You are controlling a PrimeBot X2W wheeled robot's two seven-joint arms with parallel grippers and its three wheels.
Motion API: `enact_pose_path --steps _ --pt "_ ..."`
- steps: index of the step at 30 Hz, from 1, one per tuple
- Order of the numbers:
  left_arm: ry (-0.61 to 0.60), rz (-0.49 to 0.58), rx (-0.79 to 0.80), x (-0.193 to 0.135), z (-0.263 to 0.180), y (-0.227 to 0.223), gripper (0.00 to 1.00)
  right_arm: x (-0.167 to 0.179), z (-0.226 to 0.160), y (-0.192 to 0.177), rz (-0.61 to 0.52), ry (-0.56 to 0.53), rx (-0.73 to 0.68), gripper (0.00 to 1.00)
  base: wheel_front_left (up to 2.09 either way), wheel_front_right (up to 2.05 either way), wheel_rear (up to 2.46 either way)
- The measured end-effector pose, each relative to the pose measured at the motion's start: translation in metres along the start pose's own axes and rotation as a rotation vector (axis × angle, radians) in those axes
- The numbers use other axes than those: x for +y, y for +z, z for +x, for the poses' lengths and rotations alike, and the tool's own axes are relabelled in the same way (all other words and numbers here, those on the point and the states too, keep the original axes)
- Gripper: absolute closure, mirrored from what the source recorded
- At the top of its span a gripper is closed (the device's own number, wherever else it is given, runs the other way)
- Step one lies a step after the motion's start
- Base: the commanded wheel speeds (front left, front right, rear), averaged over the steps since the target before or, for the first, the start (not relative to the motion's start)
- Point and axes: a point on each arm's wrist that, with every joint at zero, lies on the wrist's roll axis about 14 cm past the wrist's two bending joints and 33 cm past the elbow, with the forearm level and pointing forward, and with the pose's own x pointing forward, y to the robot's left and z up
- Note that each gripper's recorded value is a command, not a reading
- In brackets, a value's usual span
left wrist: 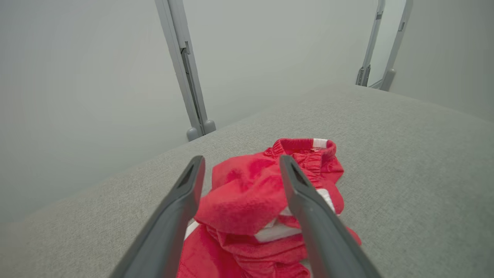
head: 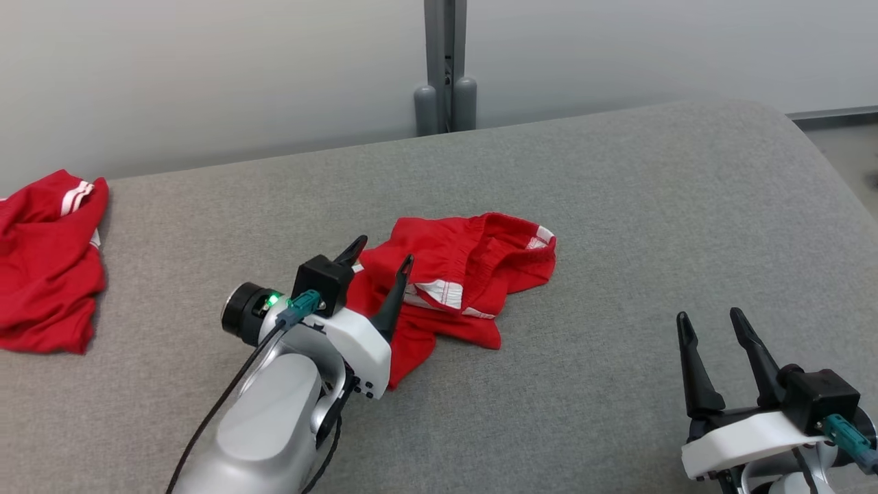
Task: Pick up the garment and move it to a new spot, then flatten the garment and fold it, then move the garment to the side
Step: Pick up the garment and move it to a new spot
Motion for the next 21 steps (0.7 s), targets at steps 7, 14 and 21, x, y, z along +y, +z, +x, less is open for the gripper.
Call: enact_pose_path --steps 7,14,21 --pt "0.147 -0.099 -0.071 0.024 -0.037 0.005 0.00 0.013 0.002 0.005 0.001 0.041 -0.018 0.00 0.00 0.00 0.00" --pt "0.279 -0.145 -0.116 0.046 -0.077 0.001 0.00 0.027 0.005 0.012 -0.004 0.082 -0.041 0.00 0.00 0.00 0.00" --pt "0.407 -0.168 -0.145 0.069 -0.113 -0.004 0.00 0.034 0.004 0.015 -0.003 0.104 -0.049 0.00 0.00 0.00 0.00"
